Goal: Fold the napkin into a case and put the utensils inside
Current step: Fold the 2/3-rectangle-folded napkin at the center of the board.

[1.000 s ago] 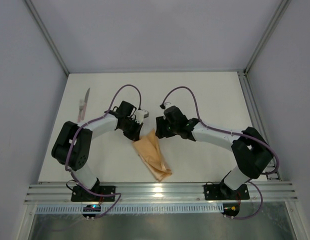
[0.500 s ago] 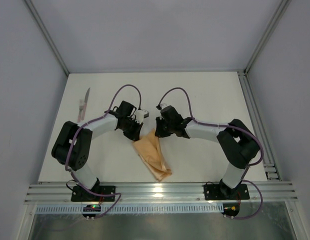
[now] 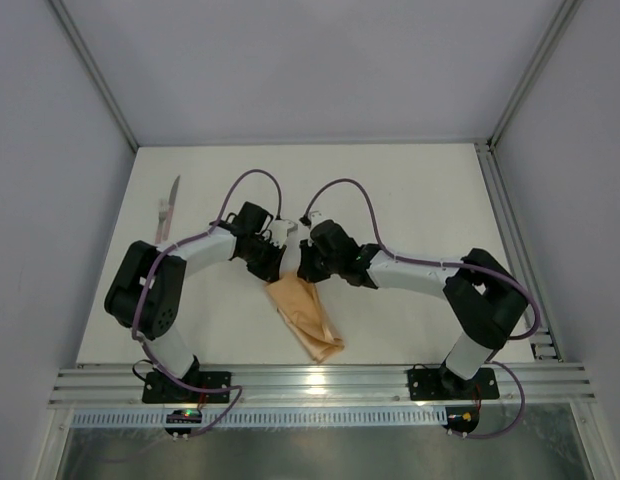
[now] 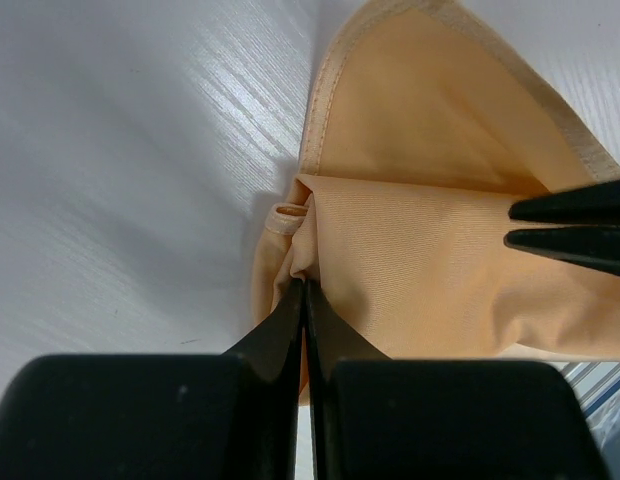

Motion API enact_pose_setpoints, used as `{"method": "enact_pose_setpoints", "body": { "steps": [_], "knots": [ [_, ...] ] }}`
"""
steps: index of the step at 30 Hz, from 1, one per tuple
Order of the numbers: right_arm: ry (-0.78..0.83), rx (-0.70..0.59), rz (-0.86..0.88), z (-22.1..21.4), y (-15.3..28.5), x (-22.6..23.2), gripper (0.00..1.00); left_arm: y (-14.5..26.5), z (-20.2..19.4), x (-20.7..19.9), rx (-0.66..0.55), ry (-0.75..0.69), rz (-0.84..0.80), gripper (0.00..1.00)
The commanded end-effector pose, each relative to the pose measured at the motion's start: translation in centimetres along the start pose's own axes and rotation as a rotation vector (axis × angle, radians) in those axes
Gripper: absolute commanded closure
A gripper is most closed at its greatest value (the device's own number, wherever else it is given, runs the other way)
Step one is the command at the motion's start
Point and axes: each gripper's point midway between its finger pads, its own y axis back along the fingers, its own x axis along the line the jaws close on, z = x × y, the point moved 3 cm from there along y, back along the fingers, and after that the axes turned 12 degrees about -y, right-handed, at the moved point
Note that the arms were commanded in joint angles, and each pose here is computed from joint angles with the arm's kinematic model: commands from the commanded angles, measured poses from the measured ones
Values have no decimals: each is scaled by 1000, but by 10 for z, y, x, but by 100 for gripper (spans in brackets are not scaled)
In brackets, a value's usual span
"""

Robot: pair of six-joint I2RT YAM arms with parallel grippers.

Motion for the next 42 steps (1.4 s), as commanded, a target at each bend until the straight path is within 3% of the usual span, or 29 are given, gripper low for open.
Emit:
{"method": "enact_pose_setpoints", "body": {
  "steps": [1,5,6,9,16,21,23,24,27,30,38,42],
  "knots": [
    [-46,-68,-48,8,-1,-8,86,-1,7,2,-21,0,-6,100],
    [-20,-98,-92,15,12,-13,68,0,6,1,-22,-5,-2,100],
    [-13,-107,-89,19,18,-9,59,0,6,2,-22,-5,-2,100],
    [11,-116,-136,25,22,-13,52,0,7,1,-22,-2,-4,100],
    [4,-39,-222,11,1,-34,50,0,7,2,-23,-5,-3,100],
    [-7,-63,-232,18,2,-38,51,0,7,1,-24,-1,-6,100],
    [-1,-62,-202,20,0,-35,54,0,7,1,-24,0,-6,100],
    [2,-41,-174,16,-2,-31,67,-1,6,1,-22,1,-7,100],
    [-4,-21,-133,11,-7,-27,88,-1,9,1,-27,4,-10,100],
    [-16,-23,-111,9,-8,-25,96,-1,10,1,-32,5,-10,100],
    [25,-64,-45,18,-1,3,97,-2,11,0,-32,19,-25,100],
    [67,-24,-20,-4,-9,17,97,-4,12,0,-27,29,-25,100]
  ]
}}
